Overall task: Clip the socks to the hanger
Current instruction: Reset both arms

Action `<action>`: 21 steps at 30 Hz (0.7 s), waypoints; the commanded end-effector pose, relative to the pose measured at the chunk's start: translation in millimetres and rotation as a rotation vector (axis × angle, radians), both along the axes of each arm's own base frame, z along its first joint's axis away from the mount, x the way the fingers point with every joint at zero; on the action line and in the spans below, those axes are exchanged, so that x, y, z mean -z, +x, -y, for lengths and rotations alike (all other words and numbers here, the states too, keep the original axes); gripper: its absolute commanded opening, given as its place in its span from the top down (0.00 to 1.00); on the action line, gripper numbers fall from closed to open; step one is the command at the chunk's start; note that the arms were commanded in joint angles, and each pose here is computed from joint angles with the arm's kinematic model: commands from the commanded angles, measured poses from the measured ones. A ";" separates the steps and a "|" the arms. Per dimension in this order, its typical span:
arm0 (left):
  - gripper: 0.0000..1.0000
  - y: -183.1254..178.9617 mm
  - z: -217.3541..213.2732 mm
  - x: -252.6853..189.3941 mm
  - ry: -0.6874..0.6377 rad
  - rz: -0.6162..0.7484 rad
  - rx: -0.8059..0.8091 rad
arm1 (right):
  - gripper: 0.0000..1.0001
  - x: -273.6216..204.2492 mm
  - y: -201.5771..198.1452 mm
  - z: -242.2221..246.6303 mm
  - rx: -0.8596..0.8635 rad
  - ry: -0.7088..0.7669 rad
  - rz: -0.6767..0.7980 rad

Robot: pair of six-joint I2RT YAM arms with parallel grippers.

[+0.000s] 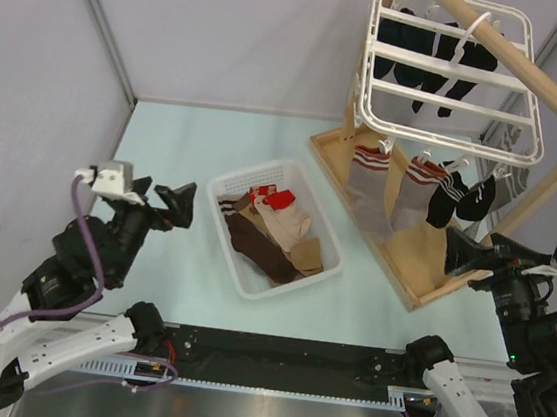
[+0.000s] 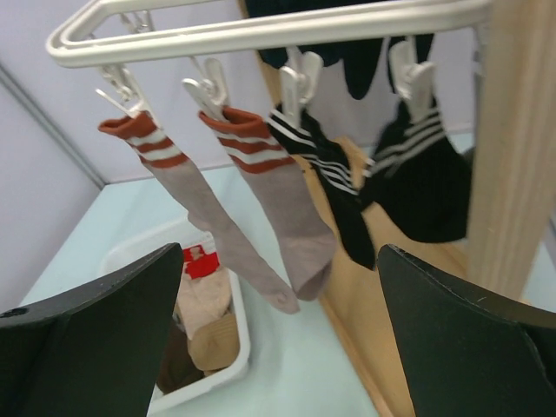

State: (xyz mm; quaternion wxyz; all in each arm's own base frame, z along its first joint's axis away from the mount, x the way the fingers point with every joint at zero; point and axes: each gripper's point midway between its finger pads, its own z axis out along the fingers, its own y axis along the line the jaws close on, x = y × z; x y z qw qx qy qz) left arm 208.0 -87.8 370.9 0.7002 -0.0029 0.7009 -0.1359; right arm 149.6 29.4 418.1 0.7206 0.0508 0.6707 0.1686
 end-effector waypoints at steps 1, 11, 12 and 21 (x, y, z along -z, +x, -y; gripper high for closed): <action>0.00 -10.7 -32.3 19.0 -0.054 -0.025 -0.101 | 0.00 16.5 -16.9 29.4 0.116 -0.026 -0.034; 0.00 -10.4 -44.3 27.7 -0.076 -0.025 -0.167 | 0.00 30.8 -46.4 62.4 0.226 -0.006 -0.026; 0.00 -10.8 -44.3 28.8 -0.081 -0.021 -0.164 | 0.00 31.9 -46.5 63.4 0.232 -0.003 -0.029; 0.00 -17.2 -55.3 35.8 -0.101 0.011 -0.172 | 0.00 35.3 -42.5 63.9 0.246 0.003 -0.054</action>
